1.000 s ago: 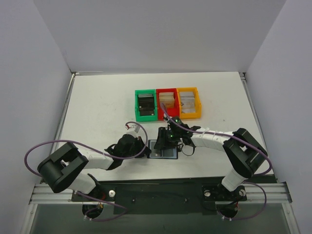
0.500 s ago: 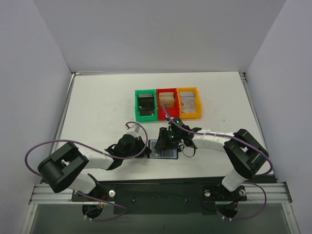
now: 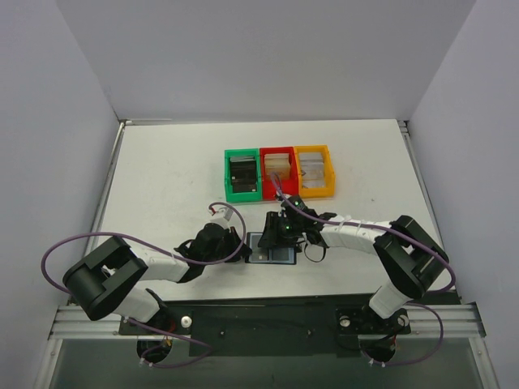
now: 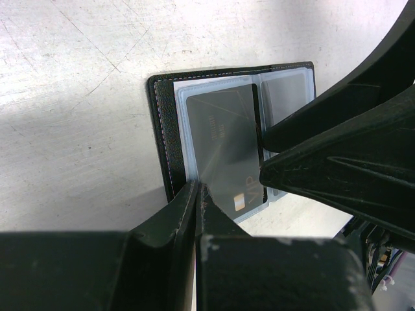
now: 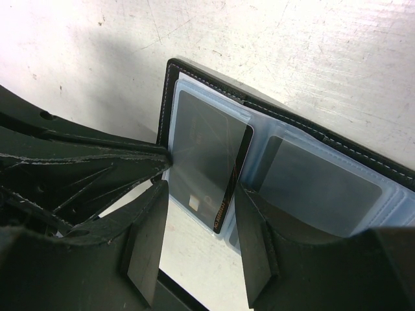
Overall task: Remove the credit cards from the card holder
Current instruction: Remove the credit card from the card holder.
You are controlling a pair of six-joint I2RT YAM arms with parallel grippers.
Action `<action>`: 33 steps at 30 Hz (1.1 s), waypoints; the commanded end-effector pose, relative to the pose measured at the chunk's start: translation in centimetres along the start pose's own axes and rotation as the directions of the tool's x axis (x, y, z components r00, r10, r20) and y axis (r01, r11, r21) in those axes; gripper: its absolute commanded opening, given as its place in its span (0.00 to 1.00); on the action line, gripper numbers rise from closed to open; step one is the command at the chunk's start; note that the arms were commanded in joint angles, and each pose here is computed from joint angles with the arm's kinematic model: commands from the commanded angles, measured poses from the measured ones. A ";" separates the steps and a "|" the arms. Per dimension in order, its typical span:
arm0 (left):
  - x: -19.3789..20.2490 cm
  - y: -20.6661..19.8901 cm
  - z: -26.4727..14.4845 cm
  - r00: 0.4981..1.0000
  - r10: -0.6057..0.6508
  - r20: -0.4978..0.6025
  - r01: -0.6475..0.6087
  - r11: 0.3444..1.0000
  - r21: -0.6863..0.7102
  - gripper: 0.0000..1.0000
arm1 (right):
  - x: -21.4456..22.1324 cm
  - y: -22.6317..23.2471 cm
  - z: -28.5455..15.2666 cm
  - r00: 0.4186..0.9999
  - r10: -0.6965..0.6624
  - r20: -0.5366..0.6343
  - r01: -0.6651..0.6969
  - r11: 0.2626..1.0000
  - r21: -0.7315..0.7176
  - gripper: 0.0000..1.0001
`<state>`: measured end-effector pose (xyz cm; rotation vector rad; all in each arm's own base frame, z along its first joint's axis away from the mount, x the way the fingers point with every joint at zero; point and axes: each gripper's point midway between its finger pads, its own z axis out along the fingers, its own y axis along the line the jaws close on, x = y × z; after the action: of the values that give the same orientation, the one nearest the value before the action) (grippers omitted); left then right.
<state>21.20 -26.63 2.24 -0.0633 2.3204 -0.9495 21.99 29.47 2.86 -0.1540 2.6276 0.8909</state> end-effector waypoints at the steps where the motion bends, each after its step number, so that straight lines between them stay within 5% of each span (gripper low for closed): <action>1: 0.1 0.5 0.1 1.000 0.004 0.002 -0.004 1.000 -0.025 0.09 | -0.4 0.7 -0.4 1.000 0.003 0.025 -0.002 0.999 -0.038 0.41; 19: 0.4 0.0 0.6 1.000 0.009 -0.005 -0.009 1.000 -0.011 0.09 | -1.1 2.8 -0.9 0.997 0.059 0.056 -0.048 0.980 -0.191 0.41; 33: 0.6 0.3 0.7 1.000 0.013 -0.010 -0.013 1.000 -0.017 0.08 | -0.5 1.4 -0.5 0.996 0.080 0.028 -0.075 0.986 -0.147 0.43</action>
<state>21.40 -26.98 2.21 -0.0590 2.3053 -0.9577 22.22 29.61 2.95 -0.0488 2.5818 1.0357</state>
